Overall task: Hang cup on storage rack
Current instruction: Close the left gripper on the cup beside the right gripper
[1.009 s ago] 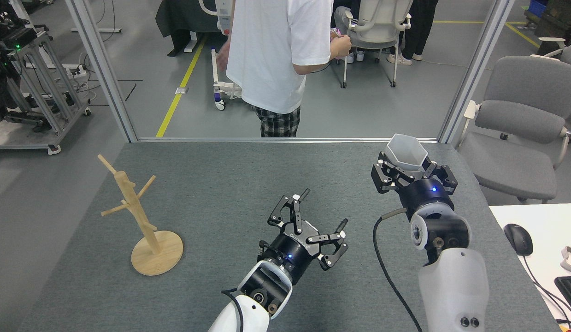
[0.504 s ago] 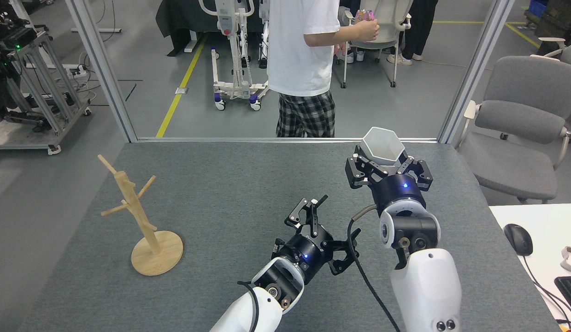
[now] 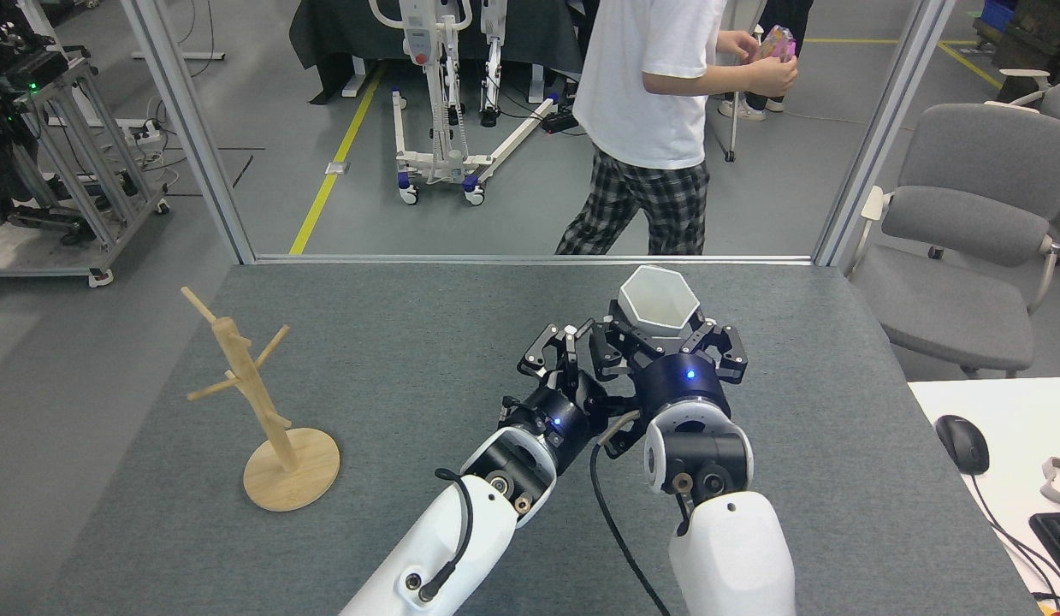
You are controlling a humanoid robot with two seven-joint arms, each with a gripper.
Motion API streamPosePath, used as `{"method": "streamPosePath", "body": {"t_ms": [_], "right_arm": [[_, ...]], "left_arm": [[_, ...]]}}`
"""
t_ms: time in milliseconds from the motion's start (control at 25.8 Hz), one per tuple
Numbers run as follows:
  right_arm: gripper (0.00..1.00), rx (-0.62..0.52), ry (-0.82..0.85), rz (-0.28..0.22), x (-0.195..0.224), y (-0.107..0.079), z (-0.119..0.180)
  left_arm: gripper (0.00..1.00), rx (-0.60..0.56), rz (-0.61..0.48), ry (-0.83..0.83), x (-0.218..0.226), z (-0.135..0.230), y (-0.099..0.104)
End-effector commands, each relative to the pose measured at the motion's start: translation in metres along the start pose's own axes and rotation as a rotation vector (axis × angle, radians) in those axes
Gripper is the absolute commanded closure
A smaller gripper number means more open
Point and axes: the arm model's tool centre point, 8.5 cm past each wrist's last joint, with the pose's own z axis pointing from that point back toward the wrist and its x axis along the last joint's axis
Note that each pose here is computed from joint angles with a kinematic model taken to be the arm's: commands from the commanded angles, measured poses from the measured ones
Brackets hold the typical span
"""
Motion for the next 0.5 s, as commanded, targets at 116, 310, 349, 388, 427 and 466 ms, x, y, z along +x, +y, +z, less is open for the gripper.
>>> {"method": "streamPosePath", "body": {"t_ms": [116, 310, 349, 388, 427, 466], "right_arm": [[0.98, 0.027, -0.015, -0.015, 0.015, 0.012, 0.005], [0.98, 0.021, -0.018, -0.019, 0.017, 0.008, 0.004], [0.98, 0.019, -0.017, -0.019, 0.016, 0.008, 0.004], [0.98, 0.019, -0.017, -0.021, 0.017, 0.007, 0.003], [0.98, 0.018, -0.017, -0.021, 0.017, 0.007, 0.003], [0.98, 0.017, -0.019, -0.023, 0.018, 0.006, 0.003]], "left_arm": [[0.01, 0.014, -0.011, -0.019, -0.005, -0.005, 0.008], [0.01, 0.01, -0.013, -0.068, 0.003, -0.005, 0.006], [0.01, 0.004, -0.012, -0.073, 0.003, -0.004, 0.004], [0.01, -0.003, -0.011, -0.08, 0.004, -0.004, 0.001], [0.01, -0.01, -0.011, -0.084, 0.004, -0.004, 0.0], [0.01, -0.016, -0.011, -0.091, 0.005, -0.004, -0.002]]}}
